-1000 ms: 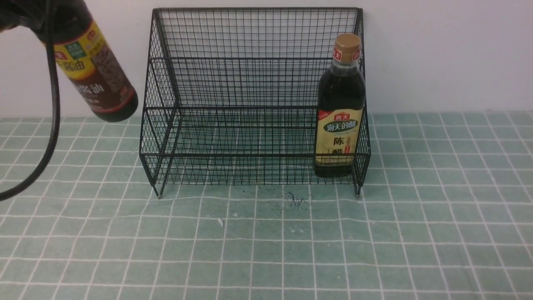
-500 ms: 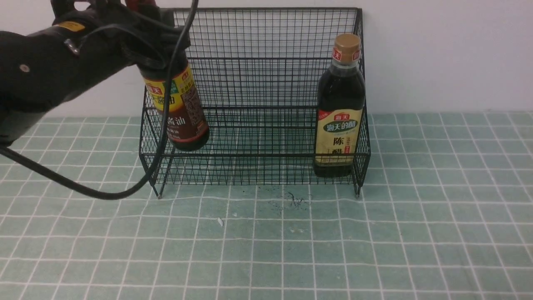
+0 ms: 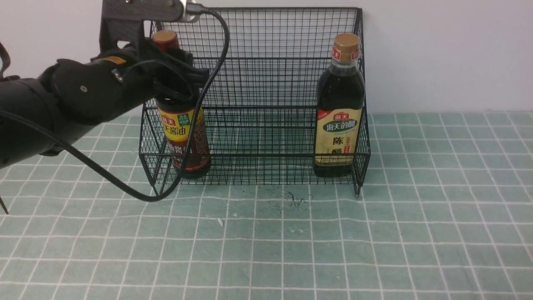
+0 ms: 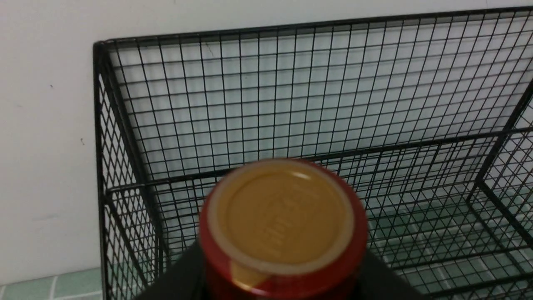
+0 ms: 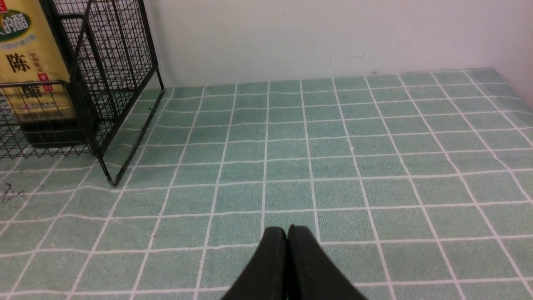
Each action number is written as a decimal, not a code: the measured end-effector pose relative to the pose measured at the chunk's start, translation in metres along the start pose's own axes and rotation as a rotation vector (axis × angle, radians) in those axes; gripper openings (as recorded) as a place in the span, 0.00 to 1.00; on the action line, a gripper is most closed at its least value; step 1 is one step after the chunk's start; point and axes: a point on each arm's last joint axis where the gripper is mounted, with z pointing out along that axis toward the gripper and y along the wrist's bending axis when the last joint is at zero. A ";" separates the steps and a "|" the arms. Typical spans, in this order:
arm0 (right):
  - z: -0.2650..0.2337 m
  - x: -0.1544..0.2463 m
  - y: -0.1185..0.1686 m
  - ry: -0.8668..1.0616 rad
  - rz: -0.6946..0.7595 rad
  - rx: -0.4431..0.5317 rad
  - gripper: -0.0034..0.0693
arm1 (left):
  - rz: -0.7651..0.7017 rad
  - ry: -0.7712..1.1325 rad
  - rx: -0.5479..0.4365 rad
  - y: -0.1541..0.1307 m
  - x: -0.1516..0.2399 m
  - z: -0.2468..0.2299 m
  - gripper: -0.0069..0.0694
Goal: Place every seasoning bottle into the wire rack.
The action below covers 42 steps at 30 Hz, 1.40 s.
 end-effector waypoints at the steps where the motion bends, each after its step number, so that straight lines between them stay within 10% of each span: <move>1: 0.000 0.000 0.000 0.000 0.000 0.000 0.03 | 0.010 -0.004 -0.001 0.000 -0.001 0.000 0.46; 14: 0.000 0.000 0.000 0.000 0.000 0.000 0.03 | 0.068 -0.131 0.037 -0.002 -0.044 -0.045 0.65; 27: 0.000 0.000 0.000 0.000 0.000 0.000 0.03 | 0.192 0.062 0.433 -0.029 -0.059 -0.155 0.11; 36: 0.000 0.000 0.000 0.000 -0.016 0.000 0.03 | 0.214 0.311 0.605 -0.034 -0.042 -0.230 0.08; 42: 0.000 0.000 0.000 0.000 -0.017 0.000 0.03 | 0.227 0.152 0.591 -0.029 -0.049 -0.290 0.08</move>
